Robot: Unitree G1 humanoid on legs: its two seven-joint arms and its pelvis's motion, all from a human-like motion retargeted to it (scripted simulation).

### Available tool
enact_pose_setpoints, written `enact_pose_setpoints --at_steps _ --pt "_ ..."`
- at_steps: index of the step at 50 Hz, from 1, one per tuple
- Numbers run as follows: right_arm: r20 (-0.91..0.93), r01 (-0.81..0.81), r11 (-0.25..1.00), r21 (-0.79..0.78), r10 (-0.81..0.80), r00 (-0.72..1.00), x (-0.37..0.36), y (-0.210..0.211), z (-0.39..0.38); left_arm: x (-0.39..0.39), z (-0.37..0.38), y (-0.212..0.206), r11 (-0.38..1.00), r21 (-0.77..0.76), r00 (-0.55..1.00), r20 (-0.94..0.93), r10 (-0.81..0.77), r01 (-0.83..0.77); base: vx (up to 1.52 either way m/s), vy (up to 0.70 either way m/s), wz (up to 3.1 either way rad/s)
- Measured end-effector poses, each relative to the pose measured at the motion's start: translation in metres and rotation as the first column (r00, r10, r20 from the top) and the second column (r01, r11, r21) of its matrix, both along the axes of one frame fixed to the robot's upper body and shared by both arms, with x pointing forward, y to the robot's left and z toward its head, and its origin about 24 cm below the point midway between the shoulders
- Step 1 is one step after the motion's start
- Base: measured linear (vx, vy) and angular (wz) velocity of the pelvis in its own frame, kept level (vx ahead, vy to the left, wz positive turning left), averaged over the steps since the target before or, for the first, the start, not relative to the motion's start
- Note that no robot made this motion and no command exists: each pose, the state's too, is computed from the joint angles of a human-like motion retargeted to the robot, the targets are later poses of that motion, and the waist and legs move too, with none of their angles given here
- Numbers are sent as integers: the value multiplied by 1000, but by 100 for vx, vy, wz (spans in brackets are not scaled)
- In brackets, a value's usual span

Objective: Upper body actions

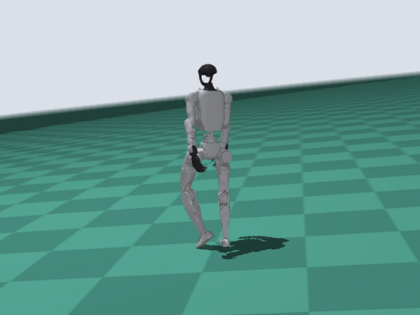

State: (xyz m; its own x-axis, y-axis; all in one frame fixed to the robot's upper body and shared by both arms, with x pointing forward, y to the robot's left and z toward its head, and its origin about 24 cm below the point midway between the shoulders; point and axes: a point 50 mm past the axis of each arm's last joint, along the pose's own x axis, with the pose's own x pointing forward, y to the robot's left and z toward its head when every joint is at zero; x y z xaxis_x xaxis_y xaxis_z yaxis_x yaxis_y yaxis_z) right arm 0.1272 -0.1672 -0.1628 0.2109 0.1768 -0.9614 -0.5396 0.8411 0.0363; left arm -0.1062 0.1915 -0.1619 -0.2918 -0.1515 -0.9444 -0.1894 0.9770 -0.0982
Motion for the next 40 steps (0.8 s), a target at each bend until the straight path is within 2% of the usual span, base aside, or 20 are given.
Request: enact_pose_setpoints --at_steps 6,15,23,33,40 --pt "213 32 994 109 -54 975 74 14 30 -26 10 0 991 -88 991 -85 -105 98 -15 -10 4" --pt "341 -44 991 123 0 940 113 24 53 -56 21 -14 994 -106 983 -184 -22 2 0 0 0" --pt "253 -21 989 145 -16 967 81 30 34 -45 15 -16 995 -94 990 -143 15 -29 10 3 20" --pt "5 6 996 86 -6 1000 17 24 5 -5 0 -5 999 -31 1000 2 -13 13 17 7 5" --pt "-46 15 999 46 -13 999 -2 14 -1 43 -10 6 998 24 988 143 -53 50 7 4 29"
